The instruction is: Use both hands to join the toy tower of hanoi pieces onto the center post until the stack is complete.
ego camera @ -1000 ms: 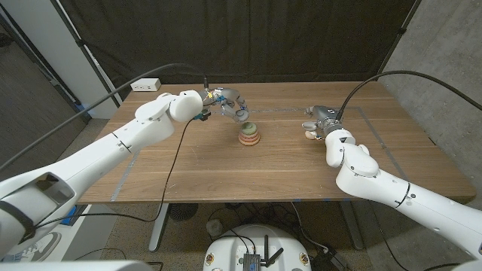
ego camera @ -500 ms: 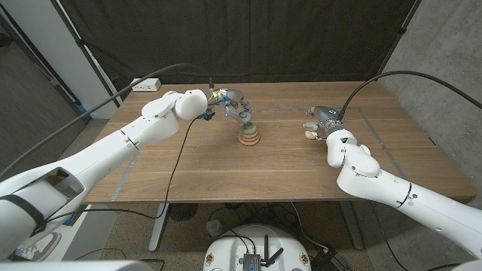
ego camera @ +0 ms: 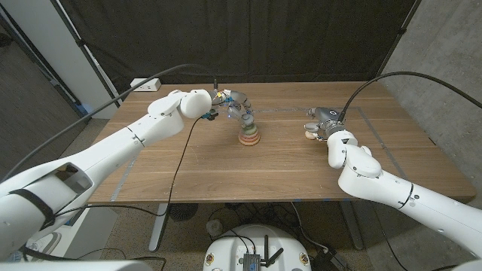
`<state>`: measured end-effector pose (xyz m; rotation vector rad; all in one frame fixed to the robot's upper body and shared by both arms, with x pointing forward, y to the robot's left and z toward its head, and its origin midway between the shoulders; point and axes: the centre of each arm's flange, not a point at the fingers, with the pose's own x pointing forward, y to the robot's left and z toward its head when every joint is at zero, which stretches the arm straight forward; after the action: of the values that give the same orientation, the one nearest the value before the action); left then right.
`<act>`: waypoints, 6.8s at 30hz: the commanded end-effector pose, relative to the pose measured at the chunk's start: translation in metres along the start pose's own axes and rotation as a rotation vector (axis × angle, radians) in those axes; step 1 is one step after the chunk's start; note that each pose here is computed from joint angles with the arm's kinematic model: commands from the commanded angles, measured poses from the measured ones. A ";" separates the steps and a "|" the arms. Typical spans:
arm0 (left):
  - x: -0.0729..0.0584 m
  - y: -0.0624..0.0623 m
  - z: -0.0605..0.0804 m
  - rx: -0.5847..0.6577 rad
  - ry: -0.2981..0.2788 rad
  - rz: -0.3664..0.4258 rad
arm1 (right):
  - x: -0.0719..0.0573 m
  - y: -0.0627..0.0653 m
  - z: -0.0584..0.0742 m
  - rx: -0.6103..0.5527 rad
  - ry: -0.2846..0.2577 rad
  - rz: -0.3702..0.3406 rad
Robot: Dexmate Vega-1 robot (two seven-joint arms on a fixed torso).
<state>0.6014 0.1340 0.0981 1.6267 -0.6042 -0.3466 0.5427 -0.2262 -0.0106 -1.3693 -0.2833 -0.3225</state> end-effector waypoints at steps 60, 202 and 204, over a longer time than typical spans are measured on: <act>0.018 -0.021 0.004 -0.002 0.010 -0.071 | -0.003 0.002 -0.005 0.016 -0.002 -0.001; -0.140 -0.102 -0.071 -0.234 0.447 0.432 | 0.000 -0.001 0.001 0.006 -0.036 -0.010; -0.141 -0.104 -0.072 -0.236 0.449 0.435 | 0.000 -0.001 0.001 0.004 -0.034 -0.007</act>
<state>0.5473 0.2754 -0.0059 1.2499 -0.5324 0.2379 0.5417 -0.2280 -0.0092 -1.3604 -0.3312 -0.3054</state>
